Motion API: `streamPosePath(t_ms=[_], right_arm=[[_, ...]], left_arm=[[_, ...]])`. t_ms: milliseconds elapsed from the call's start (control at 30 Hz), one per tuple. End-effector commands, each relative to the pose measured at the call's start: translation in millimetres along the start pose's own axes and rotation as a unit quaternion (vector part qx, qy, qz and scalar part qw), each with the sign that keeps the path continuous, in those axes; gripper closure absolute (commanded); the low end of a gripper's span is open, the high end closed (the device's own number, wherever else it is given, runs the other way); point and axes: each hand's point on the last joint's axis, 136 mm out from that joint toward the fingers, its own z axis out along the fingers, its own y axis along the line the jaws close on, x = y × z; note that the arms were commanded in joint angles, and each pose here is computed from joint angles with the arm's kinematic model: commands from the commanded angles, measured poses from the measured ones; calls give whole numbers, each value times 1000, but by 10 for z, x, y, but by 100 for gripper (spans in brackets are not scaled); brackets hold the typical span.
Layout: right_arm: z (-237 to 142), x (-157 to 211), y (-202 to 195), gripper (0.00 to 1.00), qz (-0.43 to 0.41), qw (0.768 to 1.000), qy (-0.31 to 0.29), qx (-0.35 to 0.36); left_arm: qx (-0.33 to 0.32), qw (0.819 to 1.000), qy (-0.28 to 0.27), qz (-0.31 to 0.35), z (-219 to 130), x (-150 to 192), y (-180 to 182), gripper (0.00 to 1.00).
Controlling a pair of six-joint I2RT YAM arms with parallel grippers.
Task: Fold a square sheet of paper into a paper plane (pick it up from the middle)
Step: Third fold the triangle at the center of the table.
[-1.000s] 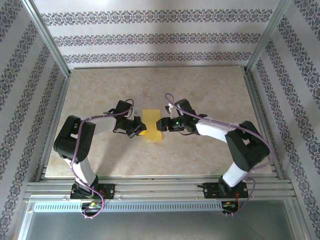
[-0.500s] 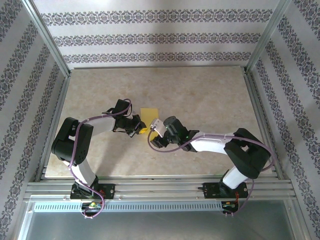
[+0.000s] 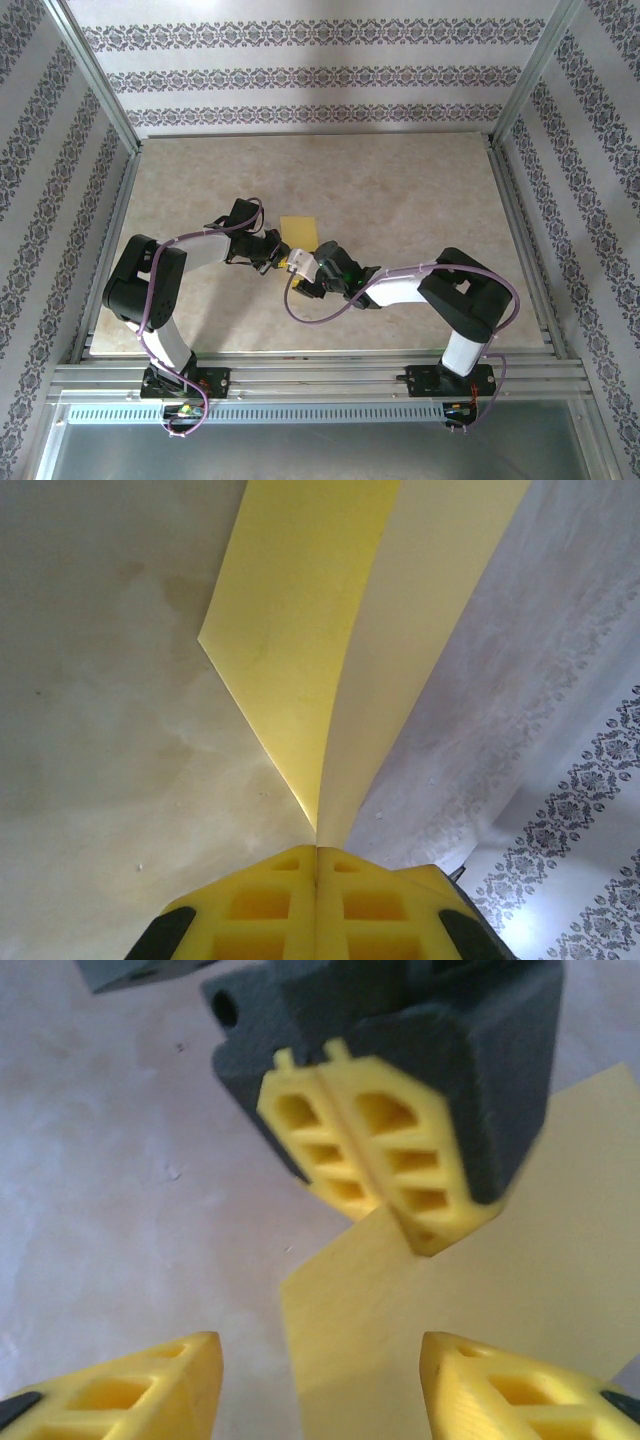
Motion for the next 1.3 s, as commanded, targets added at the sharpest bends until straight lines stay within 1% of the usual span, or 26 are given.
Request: streamPosePath(t_ms=[0,200,433,533,567,633,767,867,933,967,1067,1167,1267], right_arm=[[55,-200,-98,52,-12,999,-30,25],[52,-197,-70,70,-15,999,-32,19],[33,-194,-5,86,-11,999,-36,4],[27,-200,-3,90,-8,999,-37,1],[20,-199,8,92,-6,999,-36,-2],[4,-175,44,93,-1,999,-33,-13],[-55,-112,129,93,27,998,-28,-45],[-97,-105,207,93,59,995,-27,-76],[-109,-104,253,93,82,992,-26,-95],[-108,-100,269,93,93,990,-24,-101],[-104,-94,316,93,122,985,-22,-119],[-81,-97,351,93,143,981,-19,-130],[-65,-118,374,92,156,978,-19,-137]], left_arm=[[-8,1000,4,-10,17,41,37,99],[-8,1000,4,-10,22,41,41,99],[-8,1000,3,-11,17,41,46,98],[-11,1000,0,-9,-2,36,52,93],[-15,1000,-2,-6,-22,29,59,88],[-25,1000,-11,2,-109,-21,76,82],[-63,996,-55,18,-436,-217,198,69],[-78,993,-84,33,-652,-337,218,63],[-60,992,-94,51,-702,-367,94,62],[-40,993,-95,62,-695,-377,-12,62],[13,993,-83,86,-578,-341,-274,62],[14,993,-56,99,-362,-275,-334,65],[0,994,-38,104,-171,-261,-293,70]])
